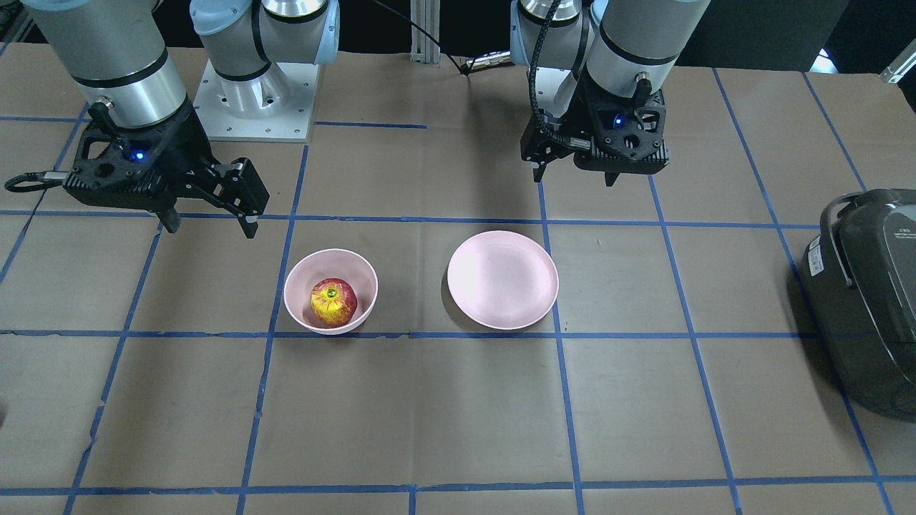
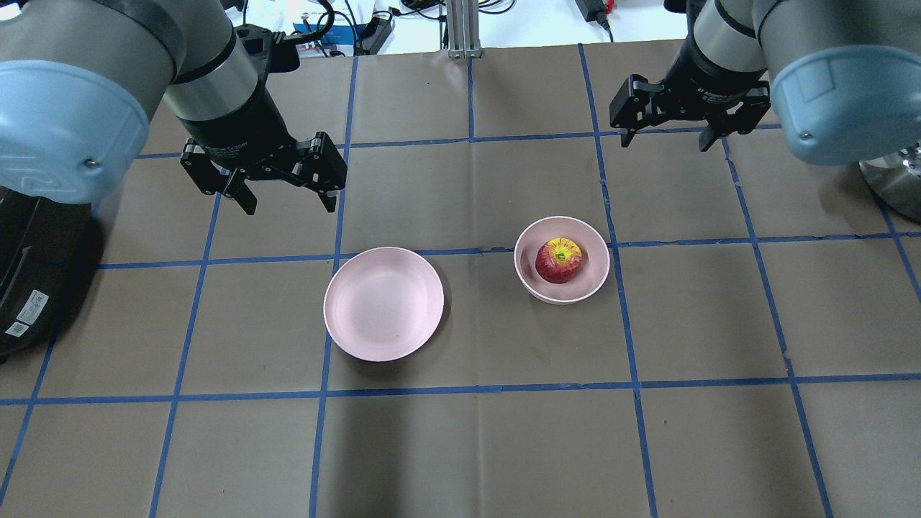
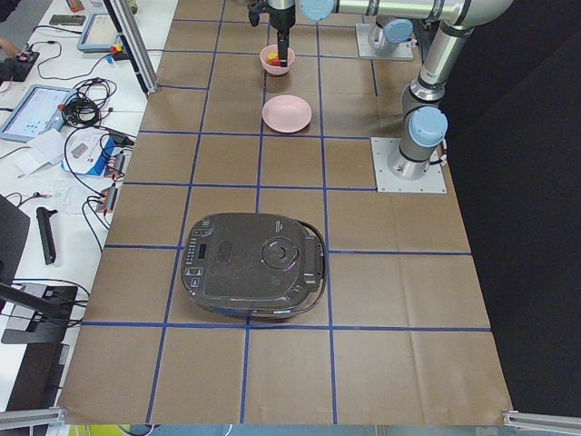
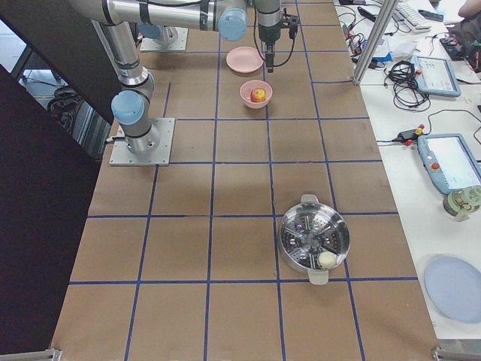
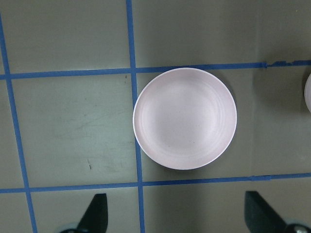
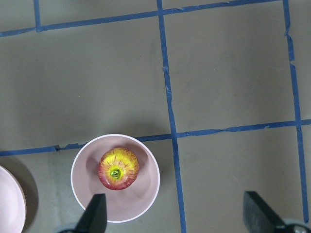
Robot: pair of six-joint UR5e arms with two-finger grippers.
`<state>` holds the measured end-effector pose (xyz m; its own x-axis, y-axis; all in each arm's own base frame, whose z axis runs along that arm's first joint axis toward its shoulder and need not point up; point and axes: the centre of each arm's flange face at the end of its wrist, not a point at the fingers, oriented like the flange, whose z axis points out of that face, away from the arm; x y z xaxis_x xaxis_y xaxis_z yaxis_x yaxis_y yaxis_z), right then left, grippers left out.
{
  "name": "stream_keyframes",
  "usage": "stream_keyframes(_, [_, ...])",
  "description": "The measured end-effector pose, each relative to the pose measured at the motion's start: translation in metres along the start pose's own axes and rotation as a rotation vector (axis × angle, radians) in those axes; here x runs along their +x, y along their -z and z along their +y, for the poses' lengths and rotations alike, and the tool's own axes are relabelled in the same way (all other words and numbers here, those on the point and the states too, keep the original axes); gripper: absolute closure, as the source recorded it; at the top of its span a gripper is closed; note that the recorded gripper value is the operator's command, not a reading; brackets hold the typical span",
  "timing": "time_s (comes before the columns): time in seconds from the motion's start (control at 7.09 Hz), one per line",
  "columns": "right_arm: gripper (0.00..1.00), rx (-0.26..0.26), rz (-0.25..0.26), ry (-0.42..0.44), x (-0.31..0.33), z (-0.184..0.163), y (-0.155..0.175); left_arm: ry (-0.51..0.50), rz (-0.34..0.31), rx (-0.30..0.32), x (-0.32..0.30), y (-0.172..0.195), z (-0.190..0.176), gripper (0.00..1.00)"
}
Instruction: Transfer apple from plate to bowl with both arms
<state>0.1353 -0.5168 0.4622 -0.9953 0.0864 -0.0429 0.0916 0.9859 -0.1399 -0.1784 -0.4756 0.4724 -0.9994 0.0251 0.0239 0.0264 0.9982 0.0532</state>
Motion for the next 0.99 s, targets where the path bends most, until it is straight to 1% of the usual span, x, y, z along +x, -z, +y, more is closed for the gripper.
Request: stream_keyframes(0.99, [0.00,-0.006,0.005,0.006,-0.0029,0.0018,-0.0040,-0.001,0.000,-0.003,0.0000,-0.0014,-0.0016,0.00])
